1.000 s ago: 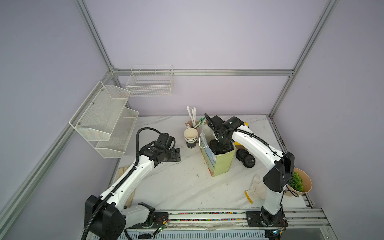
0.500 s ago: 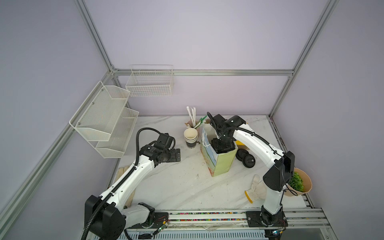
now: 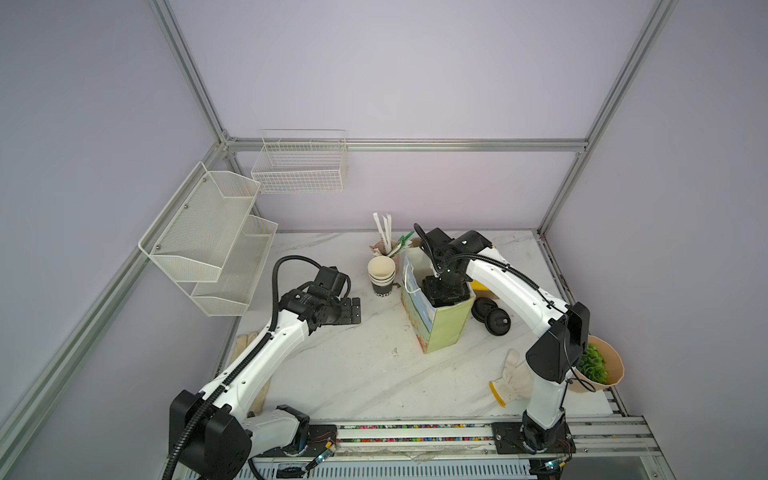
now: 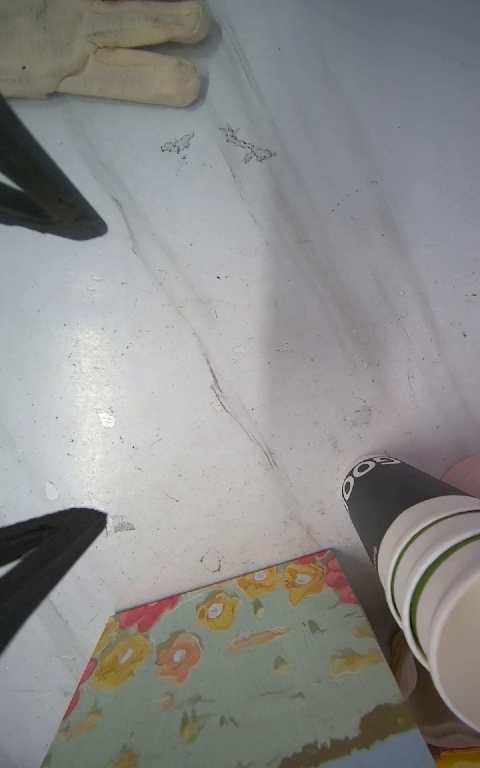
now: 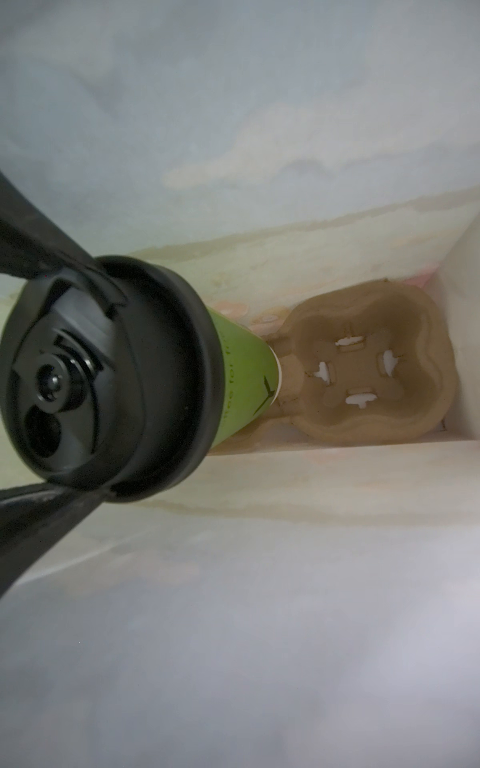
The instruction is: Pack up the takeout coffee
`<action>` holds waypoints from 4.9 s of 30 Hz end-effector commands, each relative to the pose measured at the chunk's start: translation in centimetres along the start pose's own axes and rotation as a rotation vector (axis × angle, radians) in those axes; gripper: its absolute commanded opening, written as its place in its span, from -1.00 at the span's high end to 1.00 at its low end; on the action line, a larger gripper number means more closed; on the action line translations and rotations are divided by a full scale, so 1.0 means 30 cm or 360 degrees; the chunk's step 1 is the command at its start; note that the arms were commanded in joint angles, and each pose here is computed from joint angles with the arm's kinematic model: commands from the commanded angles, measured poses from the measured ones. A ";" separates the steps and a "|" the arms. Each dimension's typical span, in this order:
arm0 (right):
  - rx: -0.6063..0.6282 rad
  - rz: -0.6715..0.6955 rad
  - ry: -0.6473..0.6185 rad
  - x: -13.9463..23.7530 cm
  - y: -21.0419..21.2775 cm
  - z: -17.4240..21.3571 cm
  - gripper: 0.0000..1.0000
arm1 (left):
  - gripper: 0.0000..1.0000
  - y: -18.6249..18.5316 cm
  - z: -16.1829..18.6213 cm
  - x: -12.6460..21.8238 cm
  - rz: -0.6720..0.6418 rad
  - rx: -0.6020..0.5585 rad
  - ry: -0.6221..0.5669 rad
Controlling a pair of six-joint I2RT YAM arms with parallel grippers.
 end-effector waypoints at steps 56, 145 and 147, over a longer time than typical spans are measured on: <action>0.0025 0.0206 0.0261 -0.158 -0.023 0.063 -0.29 | -0.99 -0.006 -0.082 0.069 0.0023 0.0010 -0.0129; 0.0047 0.0139 -0.0066 -0.024 0.030 -0.036 -0.95 | -1.00 -0.009 -0.084 0.045 0.0000 -0.0003 -0.0081; 0.0052 0.0136 -0.0070 -0.023 0.034 -0.035 -0.95 | -0.99 -0.008 -0.085 0.046 -0.0001 -0.0003 -0.0083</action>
Point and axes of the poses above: each gripper's point midway between its finger pads, its own x axis back along the fingers, its own y axis along the line the jaws close on, z = x × y, the point moved 9 cm from there along x, back along the fingers, and after that the axes turned 7 degrees about -x, right-handed, at the moved point
